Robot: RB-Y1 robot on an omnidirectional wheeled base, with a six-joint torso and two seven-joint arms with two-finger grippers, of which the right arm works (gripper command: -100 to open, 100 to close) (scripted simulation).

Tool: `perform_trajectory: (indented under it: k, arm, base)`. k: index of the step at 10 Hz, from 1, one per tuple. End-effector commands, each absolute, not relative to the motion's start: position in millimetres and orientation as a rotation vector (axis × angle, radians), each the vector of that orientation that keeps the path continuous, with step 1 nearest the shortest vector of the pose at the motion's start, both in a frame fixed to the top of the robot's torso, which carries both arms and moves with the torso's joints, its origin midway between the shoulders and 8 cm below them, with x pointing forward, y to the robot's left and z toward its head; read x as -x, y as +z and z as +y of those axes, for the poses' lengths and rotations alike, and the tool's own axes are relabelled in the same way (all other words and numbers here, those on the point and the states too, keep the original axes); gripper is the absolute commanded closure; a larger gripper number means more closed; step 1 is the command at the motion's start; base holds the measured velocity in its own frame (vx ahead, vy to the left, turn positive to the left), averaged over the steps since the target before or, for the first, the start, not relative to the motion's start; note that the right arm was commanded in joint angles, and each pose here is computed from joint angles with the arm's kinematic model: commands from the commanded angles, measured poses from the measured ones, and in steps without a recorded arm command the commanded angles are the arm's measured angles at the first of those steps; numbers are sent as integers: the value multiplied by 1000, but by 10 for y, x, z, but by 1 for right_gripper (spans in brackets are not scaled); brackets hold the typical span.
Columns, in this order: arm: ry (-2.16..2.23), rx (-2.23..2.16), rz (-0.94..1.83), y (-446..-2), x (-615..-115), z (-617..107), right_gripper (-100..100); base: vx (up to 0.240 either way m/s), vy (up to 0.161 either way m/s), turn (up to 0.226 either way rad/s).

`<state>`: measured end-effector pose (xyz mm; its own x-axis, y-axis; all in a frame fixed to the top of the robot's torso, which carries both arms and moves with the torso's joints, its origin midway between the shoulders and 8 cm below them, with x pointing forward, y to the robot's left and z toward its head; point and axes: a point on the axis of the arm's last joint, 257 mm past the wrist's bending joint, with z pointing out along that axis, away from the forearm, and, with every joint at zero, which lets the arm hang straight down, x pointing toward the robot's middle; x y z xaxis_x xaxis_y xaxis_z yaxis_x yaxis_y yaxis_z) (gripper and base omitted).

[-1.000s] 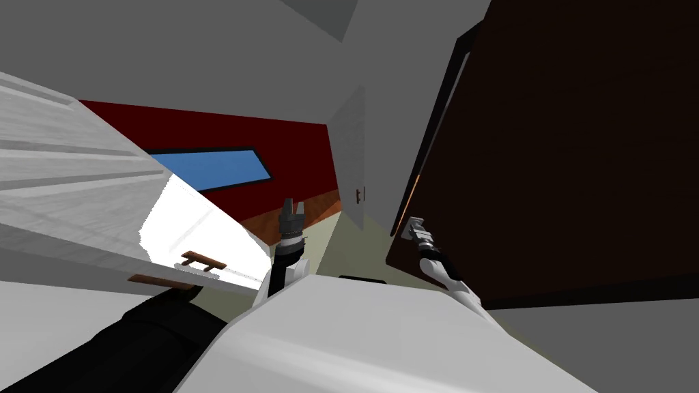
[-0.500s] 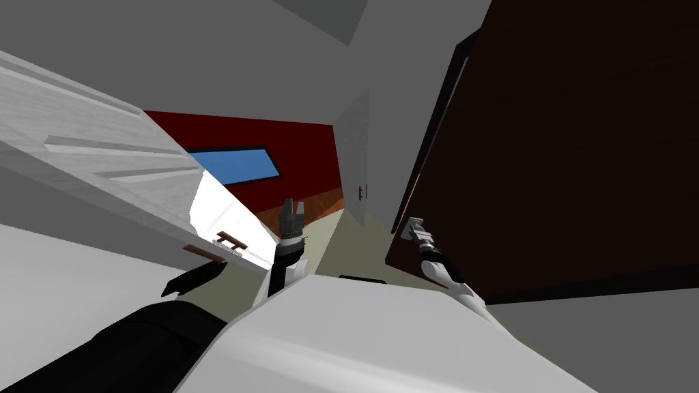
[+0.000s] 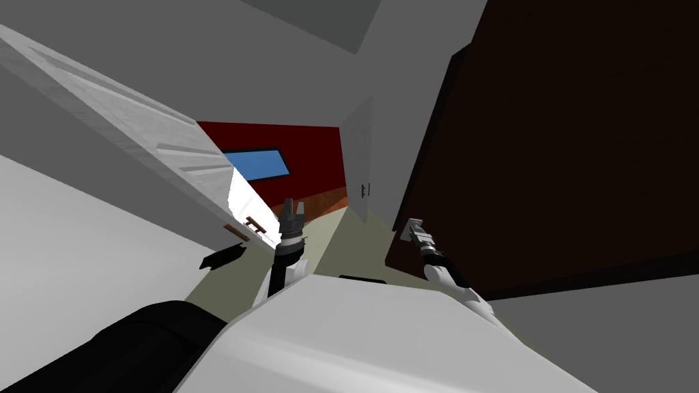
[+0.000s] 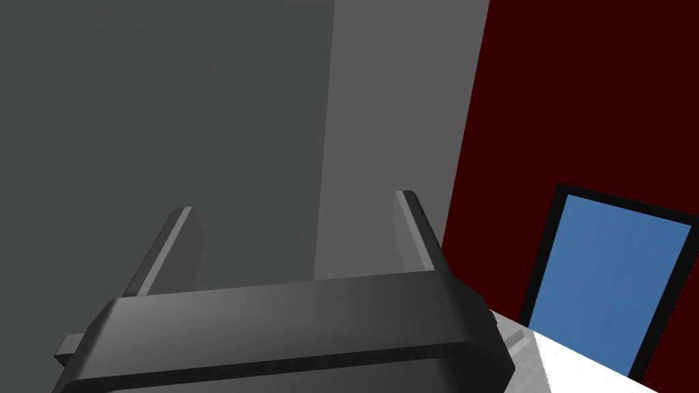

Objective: Pull the door open

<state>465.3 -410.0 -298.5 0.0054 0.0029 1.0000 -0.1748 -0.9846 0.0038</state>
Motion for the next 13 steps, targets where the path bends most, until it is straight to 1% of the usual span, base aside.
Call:
perform_trajectory:
  k: [1,2,4,7,10,13]
  arm:
    - [2135,-2135,-175,-2964,-4631,-4082,100]
    - [2139,-2139,-170,-2962,-4616,-4070,100]
    - [2137,-2151,-158,-2992,-4576,-4047,100]
    - [2150,-2157,-138,-2979,-4517,-4027,100]
    - [2166,-2167,-112,-2967,-4436,-3996,100]
    - [2177,-2177,-94,-2962,-4370,-3969,100]
  base:
    - [-201,-44,86]
    - [-202,-63,107]
    - [-107,-27,77]
    - [-196,-52,132]
    - [-204,-82,137]
    - [-174,-47,103]
